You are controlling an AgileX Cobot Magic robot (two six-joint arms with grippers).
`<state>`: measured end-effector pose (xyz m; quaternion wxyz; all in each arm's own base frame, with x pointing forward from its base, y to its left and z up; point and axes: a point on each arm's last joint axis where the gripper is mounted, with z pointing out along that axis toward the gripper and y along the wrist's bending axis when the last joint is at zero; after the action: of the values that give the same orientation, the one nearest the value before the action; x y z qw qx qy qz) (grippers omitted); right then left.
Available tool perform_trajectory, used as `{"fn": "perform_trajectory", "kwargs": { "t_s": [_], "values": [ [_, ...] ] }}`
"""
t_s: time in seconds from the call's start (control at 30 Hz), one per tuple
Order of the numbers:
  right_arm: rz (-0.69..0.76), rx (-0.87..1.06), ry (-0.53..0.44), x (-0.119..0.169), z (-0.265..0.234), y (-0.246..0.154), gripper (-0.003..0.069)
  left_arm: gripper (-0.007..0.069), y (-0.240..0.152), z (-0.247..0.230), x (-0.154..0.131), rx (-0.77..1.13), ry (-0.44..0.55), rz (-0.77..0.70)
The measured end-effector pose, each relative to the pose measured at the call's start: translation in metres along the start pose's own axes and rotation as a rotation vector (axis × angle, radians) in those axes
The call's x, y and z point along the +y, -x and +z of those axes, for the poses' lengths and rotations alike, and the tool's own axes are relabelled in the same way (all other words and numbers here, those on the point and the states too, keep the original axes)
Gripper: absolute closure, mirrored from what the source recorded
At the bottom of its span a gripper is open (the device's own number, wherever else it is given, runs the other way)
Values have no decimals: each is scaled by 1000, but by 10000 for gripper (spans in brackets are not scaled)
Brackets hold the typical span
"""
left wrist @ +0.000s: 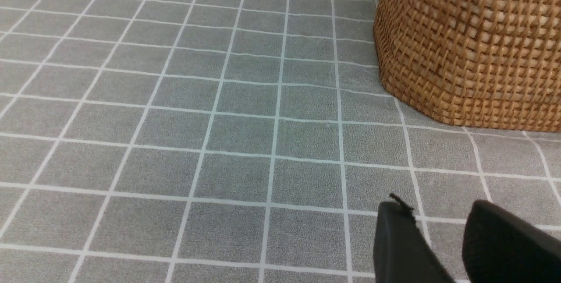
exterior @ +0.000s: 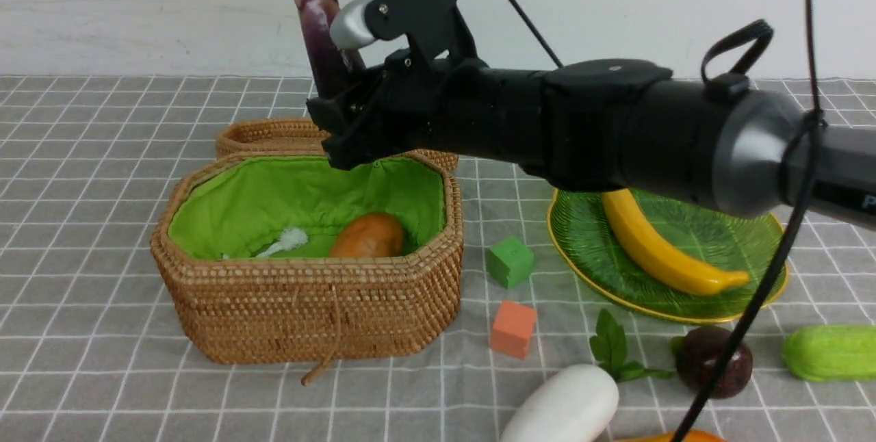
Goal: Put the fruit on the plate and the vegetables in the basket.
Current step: Grab an eggplant with your right arm and place it in the basket on the left, then take a daikon with your right arm and place it on the basket on the left.
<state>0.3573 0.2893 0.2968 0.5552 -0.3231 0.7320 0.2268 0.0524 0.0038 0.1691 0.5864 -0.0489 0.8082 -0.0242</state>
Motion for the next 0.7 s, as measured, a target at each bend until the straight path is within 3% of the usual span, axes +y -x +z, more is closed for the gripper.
{"fn": "perform_trajectory", "kwargs": {
  "t_s": [0.1,0.23,0.37,0.47,0.53,0.57,0.6,0.7],
  "values": [
    [15,11,-26,-3,2,-3,234,404,0,0,0,0,0,0],
    [50,2,-20,-2,1,0,58,402,0,0,0,0,0,0],
    [77,-16,32,2,-1,4,-13,397,0,0,0,0,0,0],
    [151,-58,187,17,-10,16,-11,393,0,0,0,0,0,0],
    [165,-59,351,31,-19,22,8,391,0,0,0,0,0,0],
    [149,-27,492,43,-26,23,25,389,0,0,0,0,0,0],
    [137,-2,533,47,-29,22,28,389,0,0,0,0,0,0],
    [60,189,775,67,-46,8,59,388,0,0,0,0,0,0]
  ]
}}
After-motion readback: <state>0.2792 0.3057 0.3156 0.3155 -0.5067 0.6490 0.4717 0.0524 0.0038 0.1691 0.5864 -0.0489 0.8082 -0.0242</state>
